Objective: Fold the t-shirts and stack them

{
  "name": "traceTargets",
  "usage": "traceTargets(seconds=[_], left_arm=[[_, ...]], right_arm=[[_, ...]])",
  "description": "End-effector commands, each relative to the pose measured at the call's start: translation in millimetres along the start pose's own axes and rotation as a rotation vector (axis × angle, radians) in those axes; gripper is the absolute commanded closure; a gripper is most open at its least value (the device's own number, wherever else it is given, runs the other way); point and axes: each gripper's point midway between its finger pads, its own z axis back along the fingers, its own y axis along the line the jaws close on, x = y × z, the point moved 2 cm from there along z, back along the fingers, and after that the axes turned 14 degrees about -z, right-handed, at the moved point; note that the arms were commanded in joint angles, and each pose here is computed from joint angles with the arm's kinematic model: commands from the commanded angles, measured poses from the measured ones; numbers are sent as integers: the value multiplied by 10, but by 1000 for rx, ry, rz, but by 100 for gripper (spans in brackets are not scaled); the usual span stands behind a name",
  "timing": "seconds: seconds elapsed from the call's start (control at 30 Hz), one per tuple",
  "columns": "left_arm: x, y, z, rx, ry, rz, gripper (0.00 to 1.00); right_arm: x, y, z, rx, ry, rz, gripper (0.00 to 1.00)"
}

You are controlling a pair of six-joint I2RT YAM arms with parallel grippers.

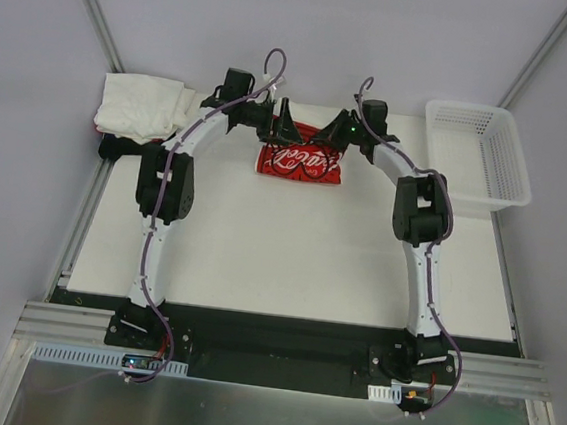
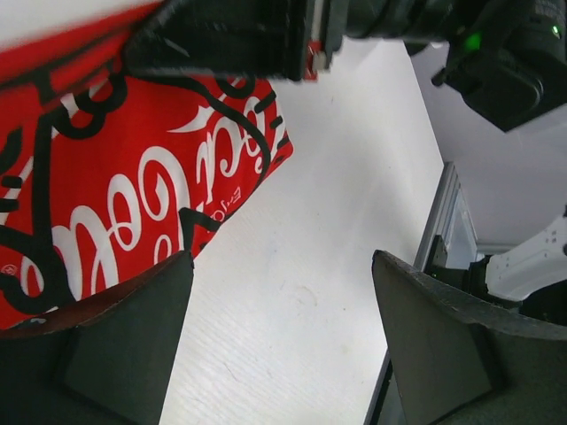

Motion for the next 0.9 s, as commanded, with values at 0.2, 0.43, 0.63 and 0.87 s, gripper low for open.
traceTargets(seconds=[0.2, 0.43, 0.63, 0.87], left_arm=[[43, -227, -24, -91, -2, -110, 19], [1, -218, -25, -75, 4, -86, 20], [-13, -211, -53, -70, 8, -79, 20], [-87, -183, -165, -72, 24, -74, 20]], right_arm=[[855, -140, 28, 70, -133, -110, 99], [977, -130, 103, 83, -157, -116, 99], [768, 246, 377, 135, -116, -104, 99], [87, 346, 496, 133, -44, -106, 99]])
